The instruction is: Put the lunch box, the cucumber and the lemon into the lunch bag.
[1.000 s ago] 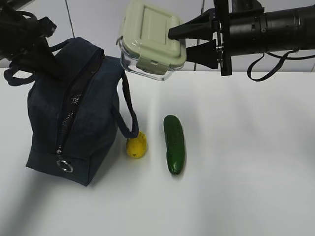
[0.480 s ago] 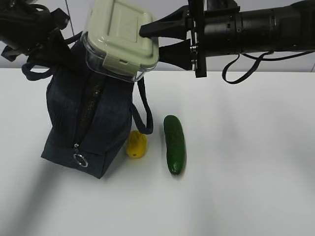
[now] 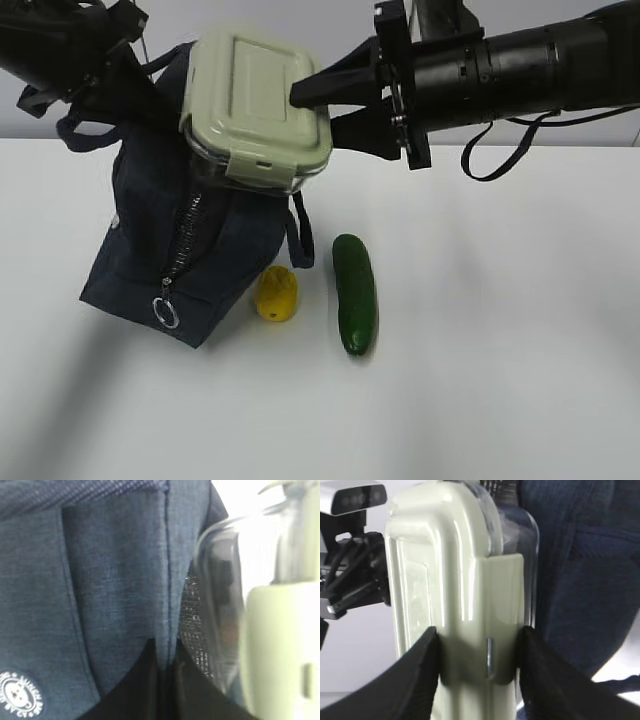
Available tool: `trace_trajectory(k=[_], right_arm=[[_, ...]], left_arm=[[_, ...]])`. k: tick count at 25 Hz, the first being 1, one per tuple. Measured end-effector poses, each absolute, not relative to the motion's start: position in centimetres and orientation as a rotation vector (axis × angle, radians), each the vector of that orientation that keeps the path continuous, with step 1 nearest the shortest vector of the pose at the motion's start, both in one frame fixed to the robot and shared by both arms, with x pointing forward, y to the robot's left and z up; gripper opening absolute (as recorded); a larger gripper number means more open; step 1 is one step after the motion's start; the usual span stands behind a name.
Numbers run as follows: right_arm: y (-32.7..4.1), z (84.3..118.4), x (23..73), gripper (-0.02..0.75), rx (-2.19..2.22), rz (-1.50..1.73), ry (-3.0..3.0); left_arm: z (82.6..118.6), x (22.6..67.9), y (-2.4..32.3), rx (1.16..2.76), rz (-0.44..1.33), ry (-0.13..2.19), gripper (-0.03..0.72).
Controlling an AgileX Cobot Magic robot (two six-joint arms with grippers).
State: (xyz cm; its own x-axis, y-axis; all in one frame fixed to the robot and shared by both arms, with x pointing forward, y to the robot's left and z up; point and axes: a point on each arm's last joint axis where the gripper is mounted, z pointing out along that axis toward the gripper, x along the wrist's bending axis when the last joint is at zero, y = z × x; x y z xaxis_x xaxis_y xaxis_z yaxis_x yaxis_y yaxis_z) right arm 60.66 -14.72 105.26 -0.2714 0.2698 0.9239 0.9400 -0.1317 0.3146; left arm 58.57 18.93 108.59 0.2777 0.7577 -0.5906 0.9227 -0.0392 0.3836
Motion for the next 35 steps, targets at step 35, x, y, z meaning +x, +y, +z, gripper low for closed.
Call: trace_trajectory(k=[35], right_arm=[[-12.4, 103.9, 60.9, 0.349, -1.515, -1.453, -1.743]], left_arm=[[109.8, 59.0, 17.0, 1.630, -0.496, 1.335, -0.009]])
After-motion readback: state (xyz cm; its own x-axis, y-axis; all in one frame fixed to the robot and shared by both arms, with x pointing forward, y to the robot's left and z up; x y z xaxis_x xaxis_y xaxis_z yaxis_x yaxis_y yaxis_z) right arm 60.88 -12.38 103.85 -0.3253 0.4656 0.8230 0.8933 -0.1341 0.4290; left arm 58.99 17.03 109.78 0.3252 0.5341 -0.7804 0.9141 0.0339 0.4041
